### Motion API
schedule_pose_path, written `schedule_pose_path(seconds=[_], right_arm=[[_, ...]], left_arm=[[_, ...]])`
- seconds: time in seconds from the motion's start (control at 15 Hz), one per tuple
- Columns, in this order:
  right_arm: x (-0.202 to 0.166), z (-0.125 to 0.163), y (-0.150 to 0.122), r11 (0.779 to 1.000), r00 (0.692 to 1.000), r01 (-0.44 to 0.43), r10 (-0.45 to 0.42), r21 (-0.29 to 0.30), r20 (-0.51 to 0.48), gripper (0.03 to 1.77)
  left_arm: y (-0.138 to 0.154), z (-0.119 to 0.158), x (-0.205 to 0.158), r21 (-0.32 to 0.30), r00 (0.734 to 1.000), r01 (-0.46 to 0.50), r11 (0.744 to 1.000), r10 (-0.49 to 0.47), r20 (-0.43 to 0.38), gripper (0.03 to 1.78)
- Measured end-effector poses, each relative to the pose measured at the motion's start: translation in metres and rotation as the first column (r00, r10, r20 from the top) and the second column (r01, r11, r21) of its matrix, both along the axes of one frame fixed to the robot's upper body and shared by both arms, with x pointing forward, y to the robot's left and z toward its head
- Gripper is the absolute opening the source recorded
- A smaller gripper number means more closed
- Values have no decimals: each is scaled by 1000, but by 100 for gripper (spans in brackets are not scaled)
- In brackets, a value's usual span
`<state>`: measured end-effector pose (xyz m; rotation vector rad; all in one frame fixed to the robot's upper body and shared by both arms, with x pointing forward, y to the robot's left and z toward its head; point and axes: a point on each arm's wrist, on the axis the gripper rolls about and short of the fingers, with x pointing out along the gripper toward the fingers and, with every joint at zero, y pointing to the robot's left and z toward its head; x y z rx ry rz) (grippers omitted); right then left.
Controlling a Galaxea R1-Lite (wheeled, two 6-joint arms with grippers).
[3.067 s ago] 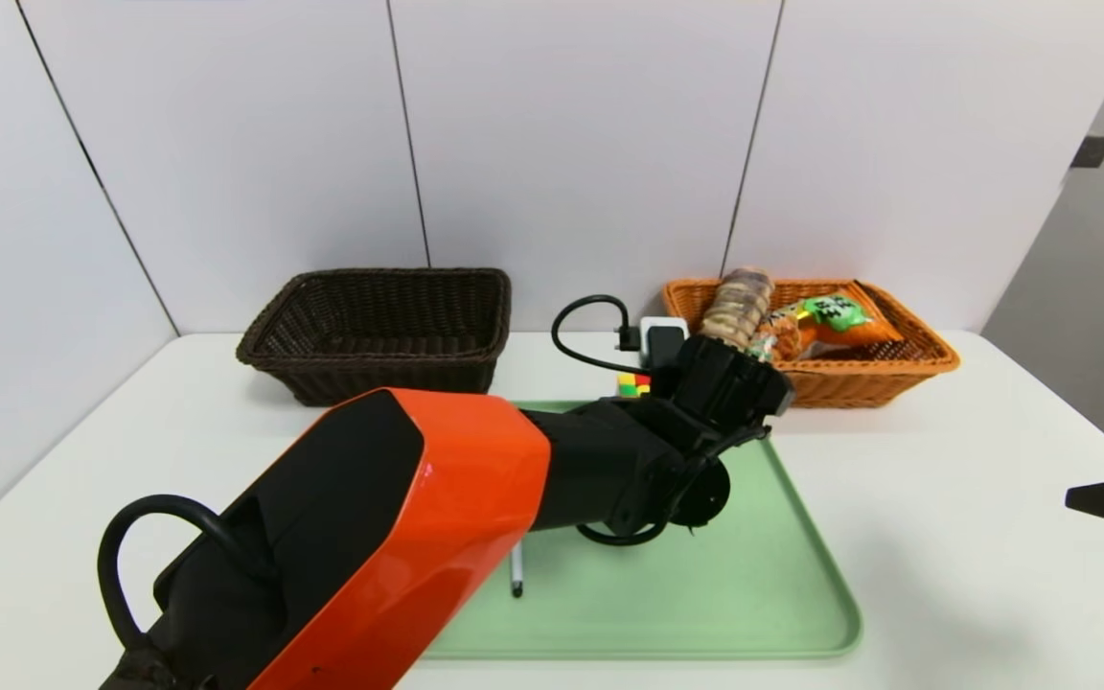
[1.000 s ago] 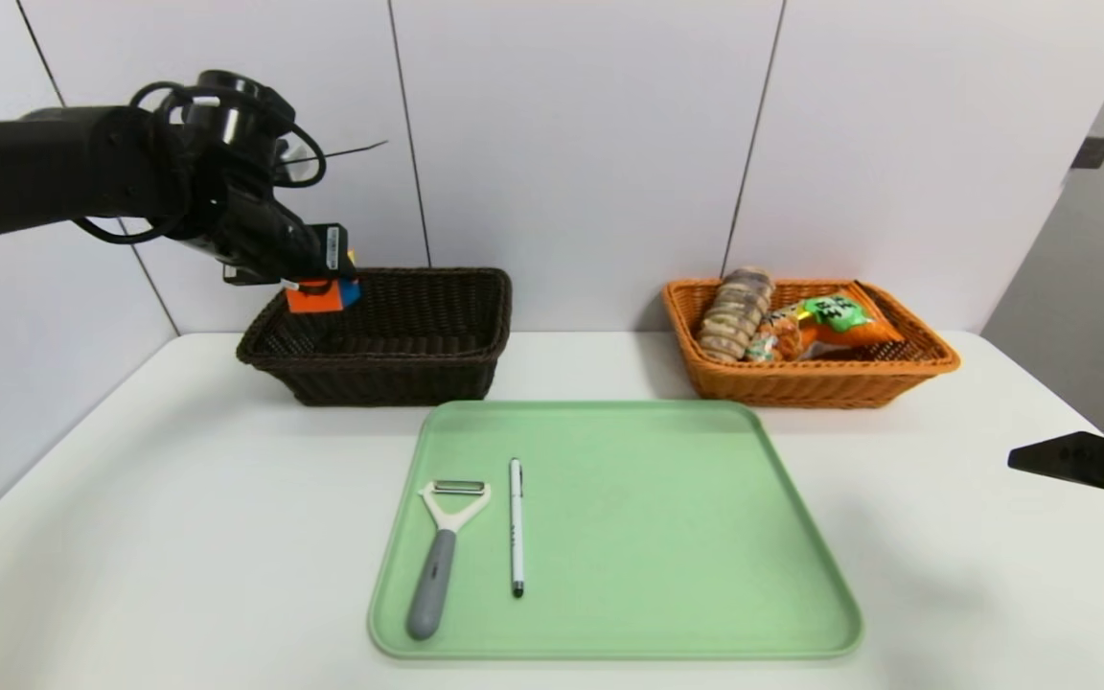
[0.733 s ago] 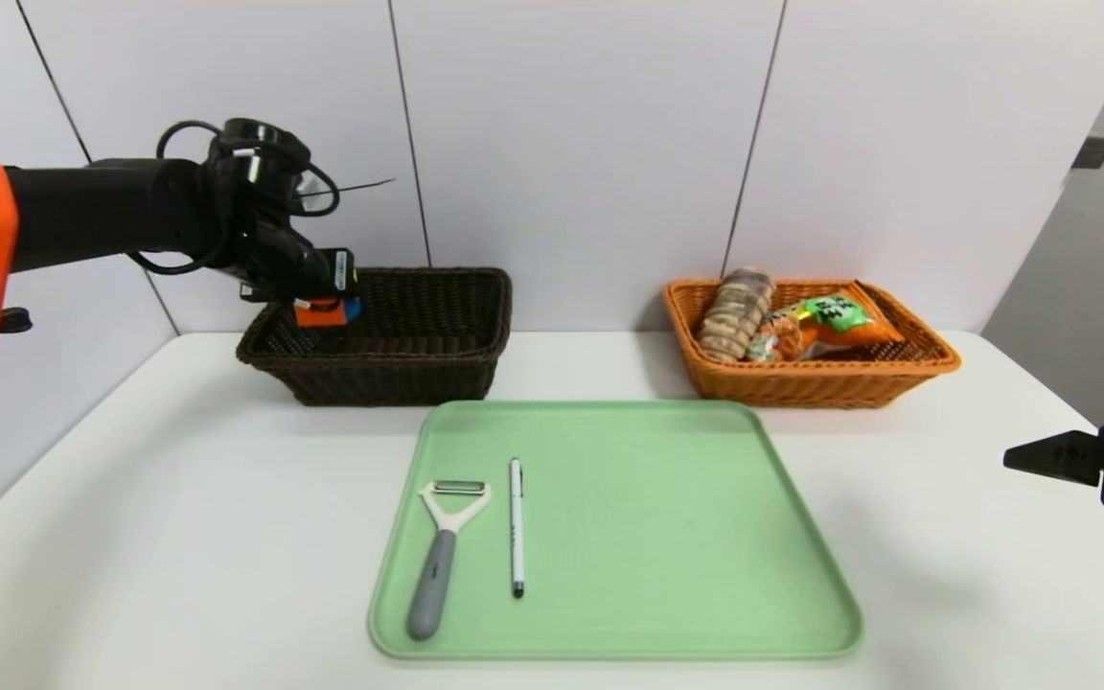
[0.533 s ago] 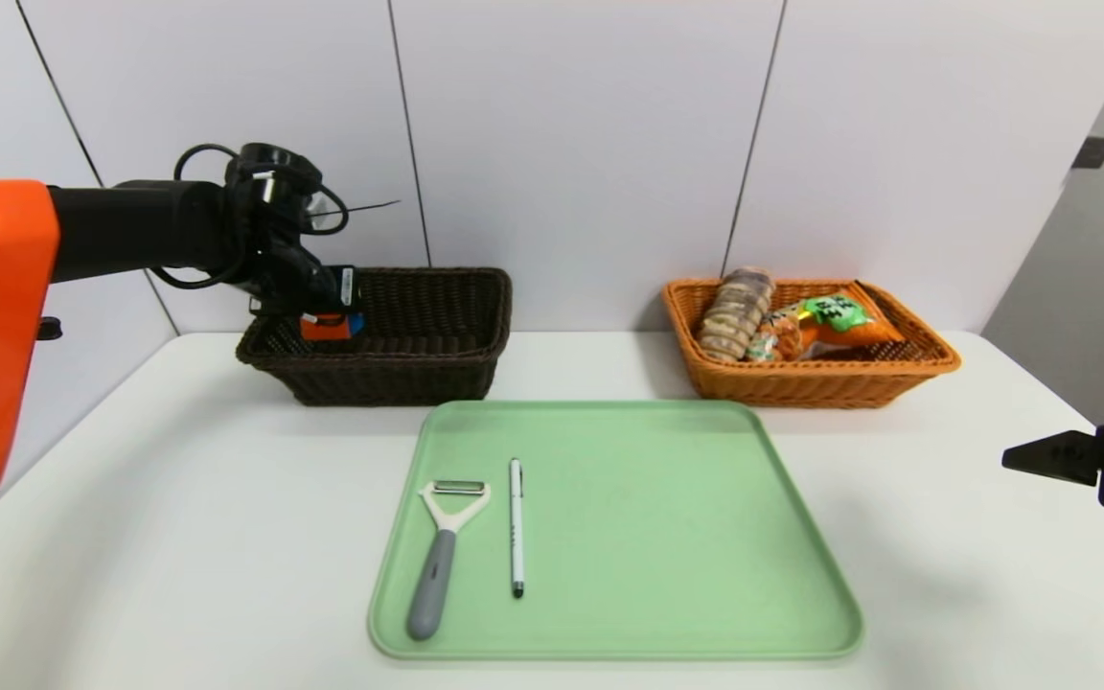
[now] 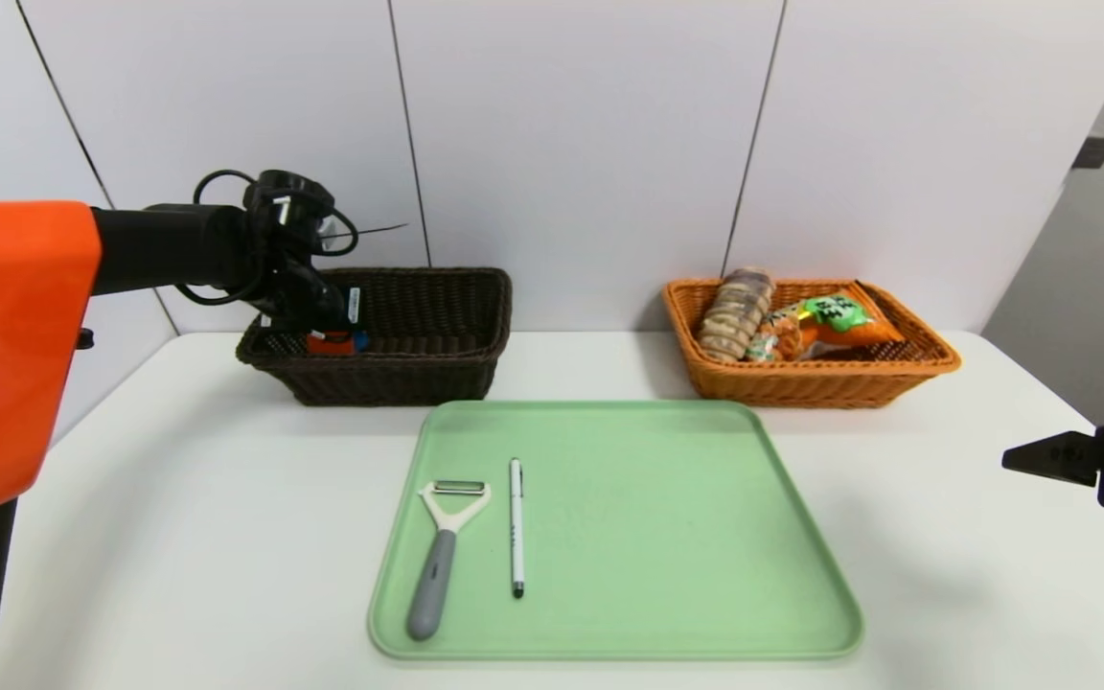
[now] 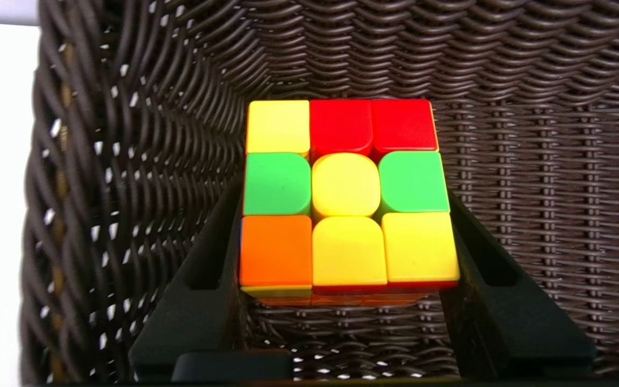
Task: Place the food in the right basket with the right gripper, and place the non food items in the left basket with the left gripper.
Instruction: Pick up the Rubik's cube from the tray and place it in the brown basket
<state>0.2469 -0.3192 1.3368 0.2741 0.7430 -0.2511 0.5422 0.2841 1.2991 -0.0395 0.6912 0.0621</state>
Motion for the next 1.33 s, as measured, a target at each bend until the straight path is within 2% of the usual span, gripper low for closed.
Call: schedule_pose_path(seconds=[0.53,0.67,0.8,0.93,1.33], right_arm=[[0,0,0,1000,1000,-1,1,0,0,171],[-1,-1,0,1000,1000,-1,1,1,-5,171],[-1,-3,0,1000,1000,-2,2,2,-9,171],[-2,-4,0,1000,1000,-1,1,2,-14,171],[-2,-5,0,1000,1000,-1,1,1,-17,171]], left_arm=[[0,-6,3,3,1000,-6,1000,6,-4,98],[0,-3,4,7,1000,-15,1000,15,18,98],[1,4,4,39,996,-60,997,58,67,98],[1,13,3,60,992,-67,996,61,107,98],[1,13,2,74,992,-78,994,70,106,98]])
